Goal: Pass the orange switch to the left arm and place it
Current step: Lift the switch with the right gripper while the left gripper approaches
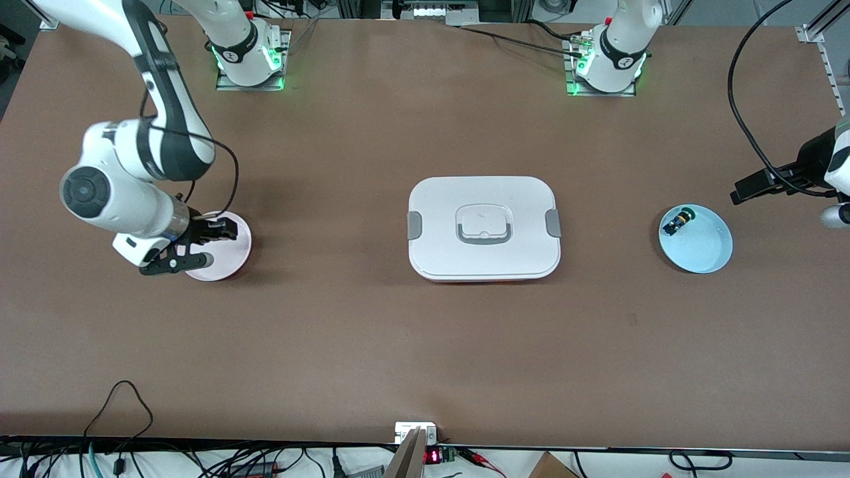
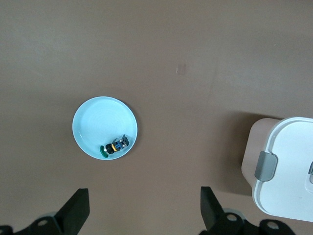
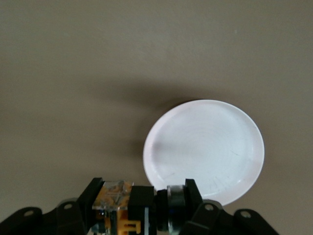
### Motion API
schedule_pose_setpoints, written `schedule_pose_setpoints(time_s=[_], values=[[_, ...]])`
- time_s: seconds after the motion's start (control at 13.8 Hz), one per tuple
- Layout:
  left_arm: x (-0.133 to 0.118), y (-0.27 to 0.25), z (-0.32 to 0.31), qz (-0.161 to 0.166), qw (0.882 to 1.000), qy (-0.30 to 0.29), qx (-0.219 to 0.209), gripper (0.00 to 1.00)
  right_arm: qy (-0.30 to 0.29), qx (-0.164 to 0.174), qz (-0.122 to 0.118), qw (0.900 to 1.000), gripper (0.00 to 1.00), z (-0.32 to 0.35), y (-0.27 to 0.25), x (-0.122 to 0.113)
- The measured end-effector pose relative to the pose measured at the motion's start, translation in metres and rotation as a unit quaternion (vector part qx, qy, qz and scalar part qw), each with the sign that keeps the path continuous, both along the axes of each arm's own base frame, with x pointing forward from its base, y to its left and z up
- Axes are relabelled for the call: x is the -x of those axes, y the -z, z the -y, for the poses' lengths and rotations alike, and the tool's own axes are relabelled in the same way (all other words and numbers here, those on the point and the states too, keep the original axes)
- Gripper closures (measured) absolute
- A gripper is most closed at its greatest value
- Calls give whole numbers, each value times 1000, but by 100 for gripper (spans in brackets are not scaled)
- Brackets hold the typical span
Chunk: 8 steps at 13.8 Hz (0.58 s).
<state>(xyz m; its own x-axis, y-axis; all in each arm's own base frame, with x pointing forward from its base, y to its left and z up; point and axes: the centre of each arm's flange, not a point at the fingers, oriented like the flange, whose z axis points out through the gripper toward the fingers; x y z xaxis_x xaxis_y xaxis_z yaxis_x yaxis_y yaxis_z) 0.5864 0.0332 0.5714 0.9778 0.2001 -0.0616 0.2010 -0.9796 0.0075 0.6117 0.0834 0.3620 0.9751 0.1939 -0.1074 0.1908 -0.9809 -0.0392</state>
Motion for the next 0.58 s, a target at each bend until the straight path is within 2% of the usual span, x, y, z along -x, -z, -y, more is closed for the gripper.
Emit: schedule_pose_setpoints(time_s=[0.14, 0.29, 0.43, 0.58], values=[[0, 0, 0, 0, 1000, 0, 0, 0, -18, -30, 10, 999, 28, -34, -60, -3], [1, 1, 0, -4, 1000, 0, 2, 0, -26, -90, 20, 995, 28, -63, -106, -2], [4, 3, 4, -19, 999, -4, 29, 0, -64, -137, 42, 988, 28, -78, -139, -1], [10, 5, 7, -42, 997, -10, 70, 0, -118, -155, 62, 979, 28, -96, -161, 5]])
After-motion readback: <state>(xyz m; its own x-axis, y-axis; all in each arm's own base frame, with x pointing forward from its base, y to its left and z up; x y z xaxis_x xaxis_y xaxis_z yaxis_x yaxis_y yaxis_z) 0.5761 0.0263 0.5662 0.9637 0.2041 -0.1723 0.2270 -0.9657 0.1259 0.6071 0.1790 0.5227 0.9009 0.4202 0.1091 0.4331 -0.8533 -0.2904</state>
